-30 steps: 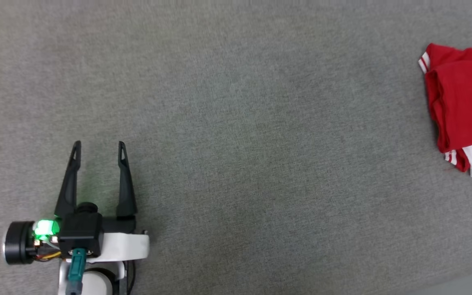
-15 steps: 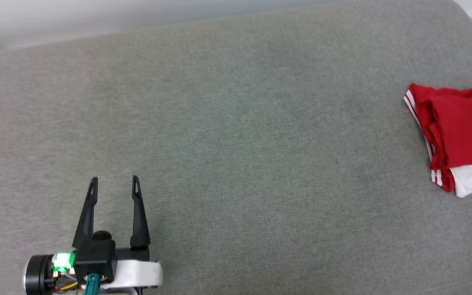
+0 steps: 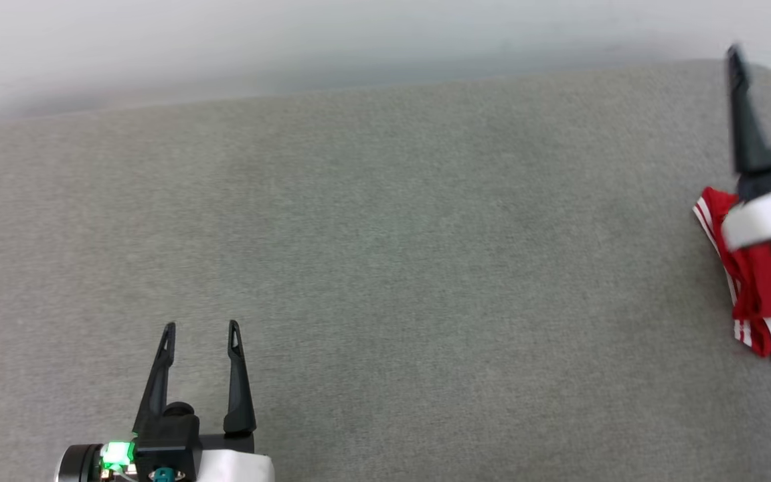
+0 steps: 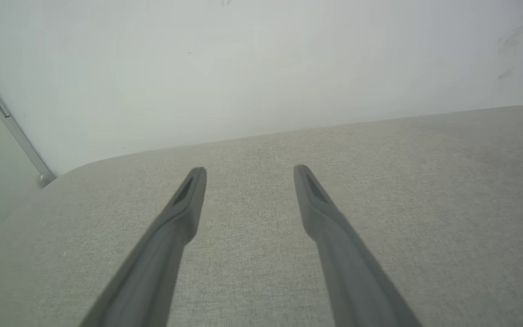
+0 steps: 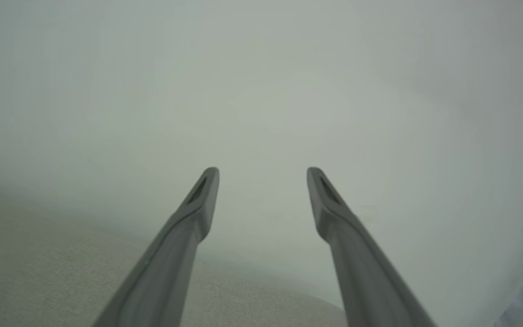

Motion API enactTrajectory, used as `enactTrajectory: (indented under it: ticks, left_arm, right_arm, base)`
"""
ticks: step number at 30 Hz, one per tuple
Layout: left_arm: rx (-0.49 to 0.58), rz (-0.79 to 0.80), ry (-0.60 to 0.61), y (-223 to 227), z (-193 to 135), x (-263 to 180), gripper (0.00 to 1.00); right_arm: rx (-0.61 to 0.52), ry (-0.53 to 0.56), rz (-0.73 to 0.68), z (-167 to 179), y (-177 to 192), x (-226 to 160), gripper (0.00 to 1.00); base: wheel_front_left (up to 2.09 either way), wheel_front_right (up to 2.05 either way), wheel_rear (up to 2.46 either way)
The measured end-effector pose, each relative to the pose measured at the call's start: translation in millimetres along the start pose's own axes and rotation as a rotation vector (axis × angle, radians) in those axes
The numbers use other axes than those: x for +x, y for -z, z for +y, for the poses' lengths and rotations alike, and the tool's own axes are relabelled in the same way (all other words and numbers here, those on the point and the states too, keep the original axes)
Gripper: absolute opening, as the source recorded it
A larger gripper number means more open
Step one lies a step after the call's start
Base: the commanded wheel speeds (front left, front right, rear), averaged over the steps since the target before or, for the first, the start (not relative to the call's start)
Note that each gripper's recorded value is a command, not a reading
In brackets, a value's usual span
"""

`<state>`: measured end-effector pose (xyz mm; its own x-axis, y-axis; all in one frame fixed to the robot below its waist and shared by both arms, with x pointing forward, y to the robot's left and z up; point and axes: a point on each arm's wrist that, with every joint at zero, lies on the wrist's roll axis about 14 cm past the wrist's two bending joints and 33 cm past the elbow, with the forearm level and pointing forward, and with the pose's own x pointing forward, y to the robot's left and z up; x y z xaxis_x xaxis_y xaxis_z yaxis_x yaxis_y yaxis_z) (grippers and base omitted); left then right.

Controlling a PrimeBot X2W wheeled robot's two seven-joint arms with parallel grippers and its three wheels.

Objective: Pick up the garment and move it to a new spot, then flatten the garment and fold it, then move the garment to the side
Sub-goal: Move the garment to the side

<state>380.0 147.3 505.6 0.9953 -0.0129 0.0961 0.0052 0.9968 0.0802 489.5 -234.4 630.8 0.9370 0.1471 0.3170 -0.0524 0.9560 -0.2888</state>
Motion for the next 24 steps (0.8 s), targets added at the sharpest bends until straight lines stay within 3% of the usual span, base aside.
enactTrajectory:
  ticks: [9, 24]
  left_arm:
    - [0.005, -0.009, -0.038, -8, 14, -20, 1.0]
    - [-0.003, 0.002, -0.087, -9, 29, -54, 1.0]
  right_arm:
    - [0.18, -0.054, 0.054, 66, 17, -48, 1.0]
    - [0.336, 0.008, 0.18, 99, 36, -135, 1.0]
  base:
    - [0.0, 0.0, 0.0]
    - [0.0, 0.0, 0.0]
